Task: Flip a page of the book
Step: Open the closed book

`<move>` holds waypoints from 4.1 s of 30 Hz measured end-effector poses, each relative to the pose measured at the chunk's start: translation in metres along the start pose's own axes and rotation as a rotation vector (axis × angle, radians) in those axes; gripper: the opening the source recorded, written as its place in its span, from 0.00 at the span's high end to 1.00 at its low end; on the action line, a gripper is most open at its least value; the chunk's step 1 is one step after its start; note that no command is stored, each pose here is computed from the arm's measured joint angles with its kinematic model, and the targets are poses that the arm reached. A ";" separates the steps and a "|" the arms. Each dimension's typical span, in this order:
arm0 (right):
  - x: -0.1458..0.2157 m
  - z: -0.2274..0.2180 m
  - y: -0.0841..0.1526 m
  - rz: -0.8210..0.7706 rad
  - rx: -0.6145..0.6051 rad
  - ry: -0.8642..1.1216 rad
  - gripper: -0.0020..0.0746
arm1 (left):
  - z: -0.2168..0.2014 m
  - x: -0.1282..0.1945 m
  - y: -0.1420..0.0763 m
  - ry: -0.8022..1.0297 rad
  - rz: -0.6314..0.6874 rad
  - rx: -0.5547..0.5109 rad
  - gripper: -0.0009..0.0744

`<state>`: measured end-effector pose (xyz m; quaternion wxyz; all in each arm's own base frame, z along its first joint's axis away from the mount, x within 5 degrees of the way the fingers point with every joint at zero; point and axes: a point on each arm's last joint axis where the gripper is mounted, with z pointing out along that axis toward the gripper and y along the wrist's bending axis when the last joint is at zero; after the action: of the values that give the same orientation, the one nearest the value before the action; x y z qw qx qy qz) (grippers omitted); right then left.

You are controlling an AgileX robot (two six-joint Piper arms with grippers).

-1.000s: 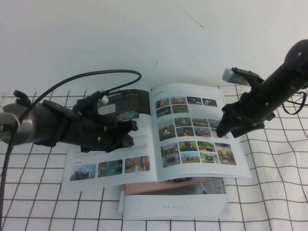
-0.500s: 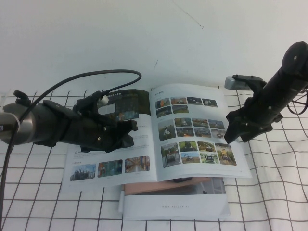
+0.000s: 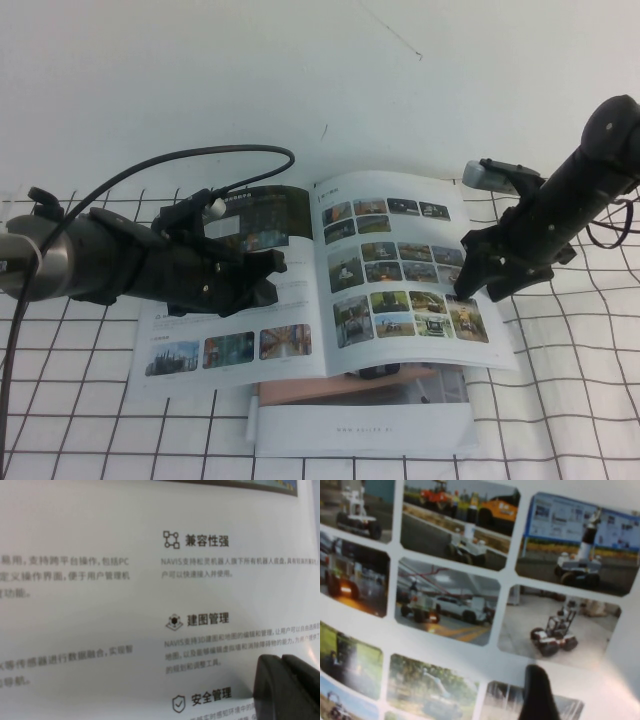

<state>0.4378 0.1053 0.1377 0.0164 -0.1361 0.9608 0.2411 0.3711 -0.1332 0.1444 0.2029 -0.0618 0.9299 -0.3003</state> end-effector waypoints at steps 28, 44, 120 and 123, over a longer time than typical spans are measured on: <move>-0.010 -0.002 0.040 -0.053 -0.477 -0.130 0.41 | 0.000 0.000 0.000 0.000 0.011 0.001 0.99; -0.023 -0.042 0.071 -0.092 -0.711 -0.349 0.41 | -0.015 -0.002 -0.011 -0.024 0.173 -0.001 0.99; 0.001 -0.050 0.117 -0.484 -0.196 -0.211 0.89 | -0.040 0.135 -0.059 -0.264 0.522 -0.446 0.99; -0.001 -0.046 0.108 -0.439 -0.105 -0.194 0.95 | -0.038 0.131 -0.054 -0.240 0.456 -0.405 0.99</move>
<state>0.4109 0.1752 0.2276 0.1533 -0.3184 0.8883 0.2935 0.2352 -0.1875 0.1591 0.3569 0.0740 0.9300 -0.0468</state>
